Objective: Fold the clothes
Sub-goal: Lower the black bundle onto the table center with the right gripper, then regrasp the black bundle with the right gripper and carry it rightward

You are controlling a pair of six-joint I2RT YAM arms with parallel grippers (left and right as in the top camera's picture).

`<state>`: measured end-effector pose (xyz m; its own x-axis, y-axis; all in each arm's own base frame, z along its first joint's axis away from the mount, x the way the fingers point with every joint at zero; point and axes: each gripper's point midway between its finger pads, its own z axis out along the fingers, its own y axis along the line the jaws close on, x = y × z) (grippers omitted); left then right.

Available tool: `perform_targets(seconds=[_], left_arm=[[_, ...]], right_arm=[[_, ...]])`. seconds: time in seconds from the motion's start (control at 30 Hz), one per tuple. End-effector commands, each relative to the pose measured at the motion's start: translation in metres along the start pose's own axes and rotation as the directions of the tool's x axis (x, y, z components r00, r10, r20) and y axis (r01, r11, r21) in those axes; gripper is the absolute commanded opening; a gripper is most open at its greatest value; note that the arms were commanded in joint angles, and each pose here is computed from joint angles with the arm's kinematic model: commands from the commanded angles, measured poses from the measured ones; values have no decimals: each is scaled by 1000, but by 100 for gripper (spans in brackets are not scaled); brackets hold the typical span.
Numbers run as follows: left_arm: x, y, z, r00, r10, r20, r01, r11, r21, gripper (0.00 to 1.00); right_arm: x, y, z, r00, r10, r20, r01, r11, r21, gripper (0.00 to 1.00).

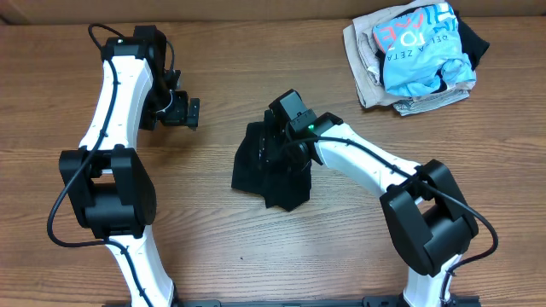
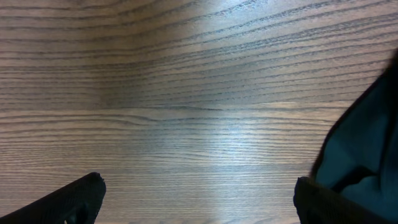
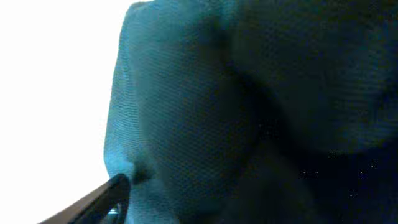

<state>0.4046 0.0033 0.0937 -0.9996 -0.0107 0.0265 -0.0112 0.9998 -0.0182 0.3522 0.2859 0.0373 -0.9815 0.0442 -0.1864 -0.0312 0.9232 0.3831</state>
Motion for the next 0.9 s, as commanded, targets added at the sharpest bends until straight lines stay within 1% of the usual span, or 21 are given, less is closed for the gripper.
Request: perform_targets(seconds=[0.0, 0.13, 0.2, 0.27, 0.3, 0.47, 0.73, 0.83, 0.87], left_arm=[[0, 0, -1, 1000, -8, 5, 8, 1000, 8, 100], [0, 0, -1, 1000, -8, 5, 7, 1000, 8, 100], [-1, 0, -1, 1000, 7, 11, -8, 1000, 8, 100], [-2, 0, -1, 999, 29, 14, -29, 1000, 7, 100], [-2, 0, -1, 999, 38, 15, -38, 999, 7, 100], [-2, 0, -1, 999, 37, 16, -37, 999, 7, 100], [-2, 0, -1, 999, 37, 15, -37, 999, 7, 100], [-2, 0, -1, 999, 37, 15, -37, 999, 7, 100], [-2, 0, -1, 999, 37, 15, -37, 999, 7, 100]], right_arm=[[4, -24, 6, 998, 28, -65, -24, 998, 64, 79], [-12, -13, -38, 999, 15, -43, -12, 998, 67, 86], [-14, -14, -60, 997, 73, -35, -69, 992, 106, 91], [-9, -18, -73, 992, 123, -38, -116, 983, 142, 99], [-5, -21, -76, 989, 141, -52, -131, 979, 155, 100], [22, -44, -77, 971, 185, -153, -143, 957, 253, 100], [68, -73, -61, 949, 118, -294, -16, 944, 329, 100], [76, -96, -48, 954, 108, -279, 9, 922, 386, 100], [75, -113, -44, 964, 94, -247, 27, 895, 446, 100]])
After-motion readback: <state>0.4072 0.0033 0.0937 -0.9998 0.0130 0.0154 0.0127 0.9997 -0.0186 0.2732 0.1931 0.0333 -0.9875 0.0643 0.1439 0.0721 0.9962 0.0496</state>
